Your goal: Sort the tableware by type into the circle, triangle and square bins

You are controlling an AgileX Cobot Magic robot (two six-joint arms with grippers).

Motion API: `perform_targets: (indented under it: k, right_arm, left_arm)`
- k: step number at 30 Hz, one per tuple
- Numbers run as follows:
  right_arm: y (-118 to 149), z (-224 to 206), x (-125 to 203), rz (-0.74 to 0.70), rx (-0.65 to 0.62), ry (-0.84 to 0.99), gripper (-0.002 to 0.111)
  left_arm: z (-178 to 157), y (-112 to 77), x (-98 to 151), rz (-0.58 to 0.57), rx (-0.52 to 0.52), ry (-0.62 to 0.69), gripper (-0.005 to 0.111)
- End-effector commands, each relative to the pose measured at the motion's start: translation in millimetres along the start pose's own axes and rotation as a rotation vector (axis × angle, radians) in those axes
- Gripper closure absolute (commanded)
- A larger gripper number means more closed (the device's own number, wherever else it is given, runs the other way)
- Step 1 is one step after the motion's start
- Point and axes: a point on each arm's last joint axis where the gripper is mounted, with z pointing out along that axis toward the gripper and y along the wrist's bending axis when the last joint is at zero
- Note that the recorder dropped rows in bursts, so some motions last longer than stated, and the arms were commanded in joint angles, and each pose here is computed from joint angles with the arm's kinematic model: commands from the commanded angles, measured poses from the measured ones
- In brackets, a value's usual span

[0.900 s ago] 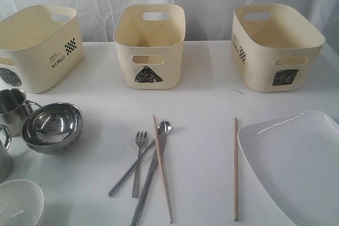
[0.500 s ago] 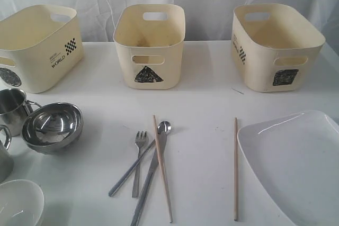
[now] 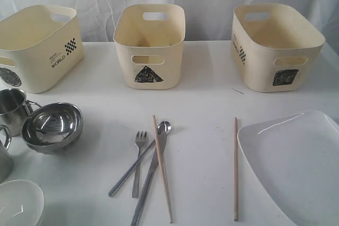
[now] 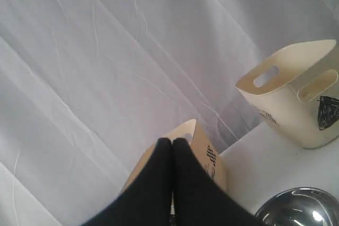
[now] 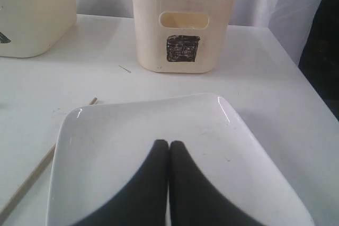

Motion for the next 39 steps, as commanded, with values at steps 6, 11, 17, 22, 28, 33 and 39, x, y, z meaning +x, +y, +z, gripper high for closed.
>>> perform_targets:
  k: [6,11,17,22,28,33,39]
  right_arm:
    - [-1,0,1,0.000,0.013,-0.003,0.108]
    - [-1,0,1,0.000,0.013,-0.003,0.108]
    - [-1,0,1,0.000,0.013,-0.003,0.108]
    - [-1,0,1,0.000,0.013,-0.003,0.108]
    - [-1,0,1,0.009,0.013,-0.003,0.108]
    - [-1,0,1,0.017,0.013,-0.003,0.108]
    - [-1,0,1,0.017,0.013,-0.003,0.108]
  left_arm:
    - [-4,20.8,-55,-0.224,-0.019,-0.362,0.107]
    - [30,91.9,-59,-0.504,-0.290,0.475,0.107]
    - [111,104.6,-70,-0.657,-0.077,0.879,0.107]
    - [125,93.3,-68,-0.798,0.049,1.093,0.107]
    - [135,100.1,-68,-0.749,0.004,0.993,0.107]
    - [140,112.8,-71,-0.621,-0.063,0.887,0.107]
    - [133,109.5,-67,-0.628,-0.049,0.974,0.107]
